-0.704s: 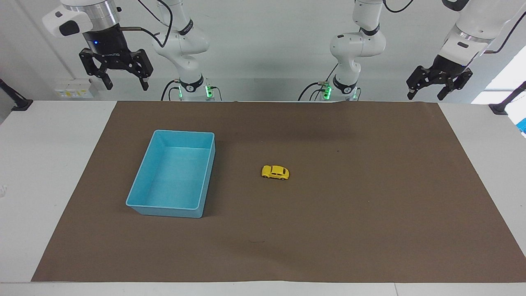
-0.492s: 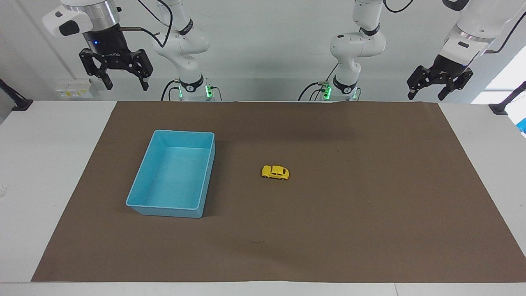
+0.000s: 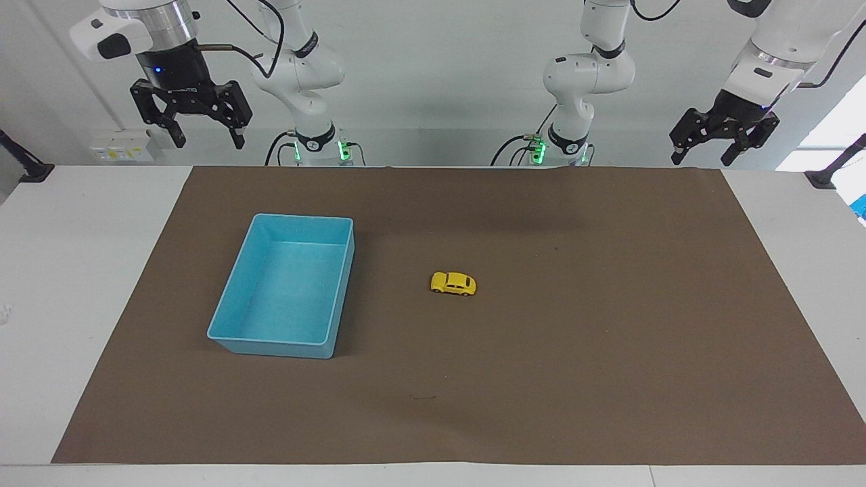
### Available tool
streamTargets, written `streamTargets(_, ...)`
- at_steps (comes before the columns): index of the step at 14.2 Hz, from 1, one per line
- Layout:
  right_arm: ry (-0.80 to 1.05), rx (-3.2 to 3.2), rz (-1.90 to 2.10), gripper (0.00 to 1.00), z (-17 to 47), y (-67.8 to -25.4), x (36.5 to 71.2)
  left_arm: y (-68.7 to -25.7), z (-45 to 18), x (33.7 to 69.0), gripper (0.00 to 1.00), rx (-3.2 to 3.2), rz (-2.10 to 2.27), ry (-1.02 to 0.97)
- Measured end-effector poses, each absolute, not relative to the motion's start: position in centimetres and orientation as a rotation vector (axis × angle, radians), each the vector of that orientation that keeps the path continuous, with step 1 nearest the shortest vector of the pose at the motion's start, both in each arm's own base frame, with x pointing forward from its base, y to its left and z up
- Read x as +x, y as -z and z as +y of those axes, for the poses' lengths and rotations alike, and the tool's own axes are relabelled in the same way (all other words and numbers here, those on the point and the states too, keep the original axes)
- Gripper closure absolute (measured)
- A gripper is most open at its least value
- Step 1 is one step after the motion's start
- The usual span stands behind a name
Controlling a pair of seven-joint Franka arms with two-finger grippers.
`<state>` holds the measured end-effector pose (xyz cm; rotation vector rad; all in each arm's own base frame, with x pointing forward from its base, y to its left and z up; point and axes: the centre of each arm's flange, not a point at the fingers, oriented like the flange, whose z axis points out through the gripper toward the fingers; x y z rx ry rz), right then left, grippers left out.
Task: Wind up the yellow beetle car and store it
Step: 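Move the left gripper from rest toward the yellow toy car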
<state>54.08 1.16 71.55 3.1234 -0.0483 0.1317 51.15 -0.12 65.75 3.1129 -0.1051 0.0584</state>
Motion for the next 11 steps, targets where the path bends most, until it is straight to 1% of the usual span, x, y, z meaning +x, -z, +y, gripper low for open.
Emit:
streamTargets(2, -0.132, 3.123, -0.048, 0.0, 1.2, -71.5, 54.1, -65.8, -0.3, 51.3, 0.0, 3.113, -0.096, -0.075)
streamTargets(4, -0.132, 3.123, -0.048, 0.0, 1.2, -71.5, 54.1, -65.8, -0.8, 51.4, 0.0, 3.112, 0.019, -0.079)
streamTargets(9, -0.132, 3.123, -0.048, 0.0, 1.2, -71.5, 54.1, -65.2, -3.3, 51.8, 0.0, 3.062, 0.508, -0.059)
streamTargets(11, -0.132, 3.123, -0.048, 0.0, 1.2, -71.5, 54.1, -65.1, -4.4, 51.9, 0.0, 2.993, 0.789, -0.065)
